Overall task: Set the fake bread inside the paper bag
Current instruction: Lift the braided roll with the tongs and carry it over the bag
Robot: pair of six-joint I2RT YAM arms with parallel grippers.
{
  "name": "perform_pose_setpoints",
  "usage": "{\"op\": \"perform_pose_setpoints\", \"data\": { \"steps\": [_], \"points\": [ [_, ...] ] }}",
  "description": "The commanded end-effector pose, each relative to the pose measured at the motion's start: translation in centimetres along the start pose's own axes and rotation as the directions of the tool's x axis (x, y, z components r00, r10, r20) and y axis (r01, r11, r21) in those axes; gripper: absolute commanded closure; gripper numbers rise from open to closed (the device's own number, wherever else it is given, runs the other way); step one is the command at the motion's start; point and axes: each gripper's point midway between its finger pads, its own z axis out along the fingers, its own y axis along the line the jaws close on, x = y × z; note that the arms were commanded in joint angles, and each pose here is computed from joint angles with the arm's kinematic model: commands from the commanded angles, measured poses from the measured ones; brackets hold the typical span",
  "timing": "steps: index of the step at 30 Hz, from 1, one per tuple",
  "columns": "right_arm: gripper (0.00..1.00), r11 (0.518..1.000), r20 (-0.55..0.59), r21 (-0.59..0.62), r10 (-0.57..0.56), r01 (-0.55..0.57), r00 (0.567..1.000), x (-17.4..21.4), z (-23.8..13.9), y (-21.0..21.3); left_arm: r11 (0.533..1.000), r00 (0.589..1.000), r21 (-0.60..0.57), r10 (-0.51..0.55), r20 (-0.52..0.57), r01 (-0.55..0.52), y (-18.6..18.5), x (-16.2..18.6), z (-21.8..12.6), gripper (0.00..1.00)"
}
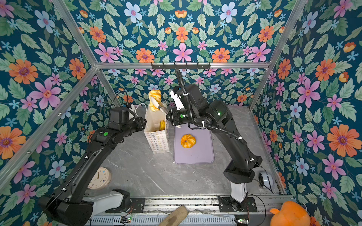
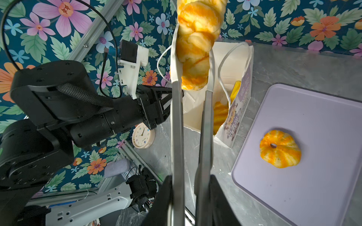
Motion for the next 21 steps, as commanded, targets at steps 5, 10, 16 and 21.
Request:
{"op": "perform_pose_setpoints", "data": {
  "steps": [5, 10, 16, 21],
  "points": [
    [0.76, 1.0, 0.015, -0.012, 0.023, -0.022, 1.0, -0.3, 2.3, 1.1, 1.0, 1.0, 0.009, -0.009, 0.016, 0.009, -0.2, -0.4, -0.2, 0.58],
    [0.75, 0.999, -0.026, 0.035, 0.018, -0.017, 0.999, 0.8, 4.5, 0.9, 1.0, 1.0, 0.0, -0.005, 0.024, 0.005, -0.1, -0.7, -0.3, 0.58],
    [0.76, 0.995, -0.052, 0.099, 0.038, -0.032, 0.998, 1.6, 6.2, -0.3, 1.0, 1.0, 0.006, -0.007, 0.023, 0.007, -0.1, -0.4, -0.2, 0.58],
    [0.75, 0.986, -0.079, 0.163, 0.045, -0.032, 0.996, 2.4, 7.4, -1.6, 1.0, 1.0, 0.005, -0.009, 0.022, 0.009, 0.0, -0.3, -0.1, 0.58]
  ]
}}
